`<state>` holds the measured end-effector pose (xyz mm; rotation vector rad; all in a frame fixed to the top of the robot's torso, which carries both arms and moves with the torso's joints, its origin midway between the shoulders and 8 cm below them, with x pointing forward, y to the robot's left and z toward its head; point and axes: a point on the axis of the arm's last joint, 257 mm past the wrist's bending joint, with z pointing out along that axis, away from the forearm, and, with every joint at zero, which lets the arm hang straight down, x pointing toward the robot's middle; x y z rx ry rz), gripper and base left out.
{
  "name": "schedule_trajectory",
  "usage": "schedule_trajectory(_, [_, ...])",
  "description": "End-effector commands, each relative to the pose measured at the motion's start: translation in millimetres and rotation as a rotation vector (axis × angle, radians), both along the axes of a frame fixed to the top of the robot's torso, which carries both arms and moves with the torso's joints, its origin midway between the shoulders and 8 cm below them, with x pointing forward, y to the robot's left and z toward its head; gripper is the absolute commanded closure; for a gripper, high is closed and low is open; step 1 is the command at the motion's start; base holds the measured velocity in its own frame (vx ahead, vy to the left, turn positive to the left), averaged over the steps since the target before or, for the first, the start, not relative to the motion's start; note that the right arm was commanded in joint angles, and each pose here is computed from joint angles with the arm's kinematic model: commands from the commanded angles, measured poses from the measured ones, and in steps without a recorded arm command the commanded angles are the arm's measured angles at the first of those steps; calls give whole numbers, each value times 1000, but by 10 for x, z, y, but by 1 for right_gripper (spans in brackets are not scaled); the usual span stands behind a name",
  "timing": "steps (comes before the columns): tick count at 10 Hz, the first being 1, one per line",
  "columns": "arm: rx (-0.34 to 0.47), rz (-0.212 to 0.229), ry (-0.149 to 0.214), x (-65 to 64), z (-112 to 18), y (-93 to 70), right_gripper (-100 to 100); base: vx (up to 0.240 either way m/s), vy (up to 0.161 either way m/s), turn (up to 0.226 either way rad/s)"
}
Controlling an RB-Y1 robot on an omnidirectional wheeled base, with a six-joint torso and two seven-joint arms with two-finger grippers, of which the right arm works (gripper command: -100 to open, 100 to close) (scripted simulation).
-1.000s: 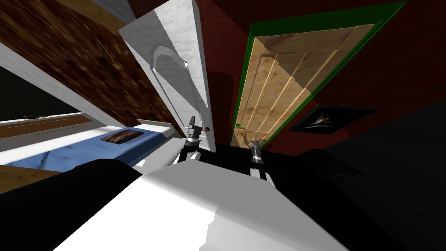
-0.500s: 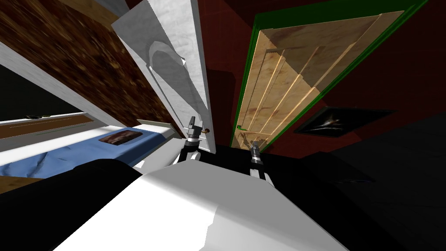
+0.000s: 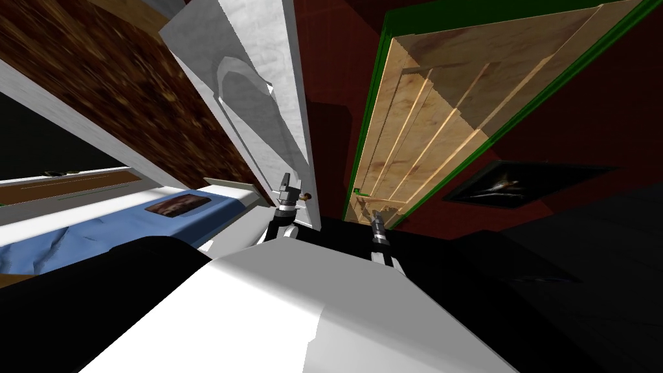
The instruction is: Pull the door open
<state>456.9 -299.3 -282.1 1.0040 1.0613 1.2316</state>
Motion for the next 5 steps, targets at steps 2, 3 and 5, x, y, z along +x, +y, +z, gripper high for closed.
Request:
schedule_trajectory(2, [7, 1, 26, 13, -142, -25, -100, 68, 12, 18])
schedule_trajectory(3, [10, 1, 38, 17, -206, -34, -100, 93, 29, 33])
schedule_trajectory(5, [17, 2, 61, 21, -324, -49, -100, 95, 30, 23])
